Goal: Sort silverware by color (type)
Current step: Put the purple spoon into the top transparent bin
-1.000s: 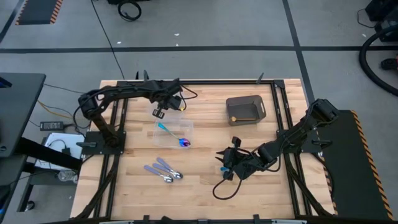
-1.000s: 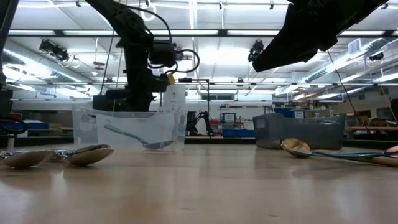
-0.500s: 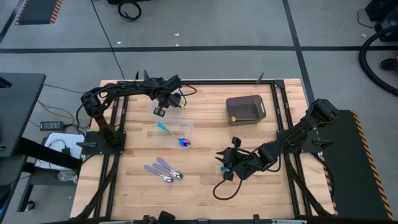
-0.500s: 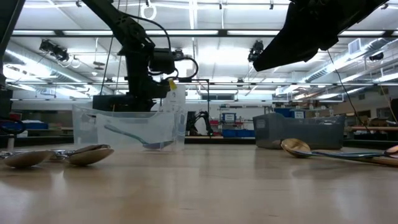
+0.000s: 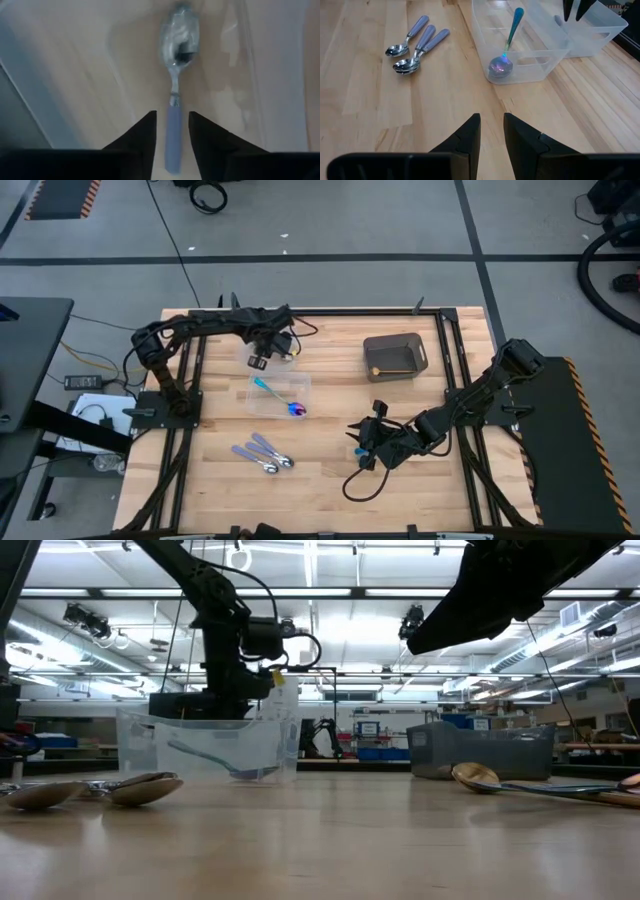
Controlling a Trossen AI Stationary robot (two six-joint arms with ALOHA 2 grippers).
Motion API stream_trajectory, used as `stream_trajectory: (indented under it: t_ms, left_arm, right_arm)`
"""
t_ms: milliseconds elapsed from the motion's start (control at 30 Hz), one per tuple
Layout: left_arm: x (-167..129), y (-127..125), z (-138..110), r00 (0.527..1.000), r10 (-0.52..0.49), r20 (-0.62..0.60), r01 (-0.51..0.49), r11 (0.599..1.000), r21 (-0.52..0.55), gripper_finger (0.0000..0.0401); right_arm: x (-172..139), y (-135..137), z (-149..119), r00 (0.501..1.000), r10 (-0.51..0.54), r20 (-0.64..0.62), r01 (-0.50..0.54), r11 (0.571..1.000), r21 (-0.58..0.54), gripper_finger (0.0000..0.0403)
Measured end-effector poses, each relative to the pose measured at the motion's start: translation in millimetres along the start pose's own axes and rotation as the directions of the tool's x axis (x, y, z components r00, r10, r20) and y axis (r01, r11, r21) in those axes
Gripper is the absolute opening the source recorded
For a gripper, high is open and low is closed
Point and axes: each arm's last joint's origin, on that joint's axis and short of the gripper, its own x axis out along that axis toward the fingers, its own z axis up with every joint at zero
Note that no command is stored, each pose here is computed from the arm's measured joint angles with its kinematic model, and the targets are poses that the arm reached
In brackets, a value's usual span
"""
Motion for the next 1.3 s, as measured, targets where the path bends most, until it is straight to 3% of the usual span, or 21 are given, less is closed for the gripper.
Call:
stream_trajectory:
  t_ms: [333, 800, 1133, 1300]
  left_arm:
    - [-54, -8, 11, 0.999, 0.048, 0.017, -0.047, 0.997, -0.060, 0.0129]
    - [-117, -61, 38, 0.972, 0.092, 0.214, -0.082, 0.995, -0.058, 0.0127]
    - [-131, -119, 66, 0.969, 0.010, 0.248, 0.000, 0.999, -0.040, 0.0127]
    - [-141, -147, 76, 0.943, -0.113, 0.313, 0.134, 0.990, -0.047, 0.0128]
  right_arm:
    - [0, 1, 1, 1.000, 0.006, 0.010, -0.006, 1.000, 0.001, 0.0095]
    - [0, 1, 1, 1.000, 0.005, 0.010, -0.005, 1.000, -0.006, 0.0095]
    - [0, 0, 1, 1.000, 0.004, 0.007, -0.004, 1.000, -0.012, 0.0095]
    - [0, 0, 0, 1.000, 0.002, 0.004, -0.002, 1.000, -0.016, 0.0095]
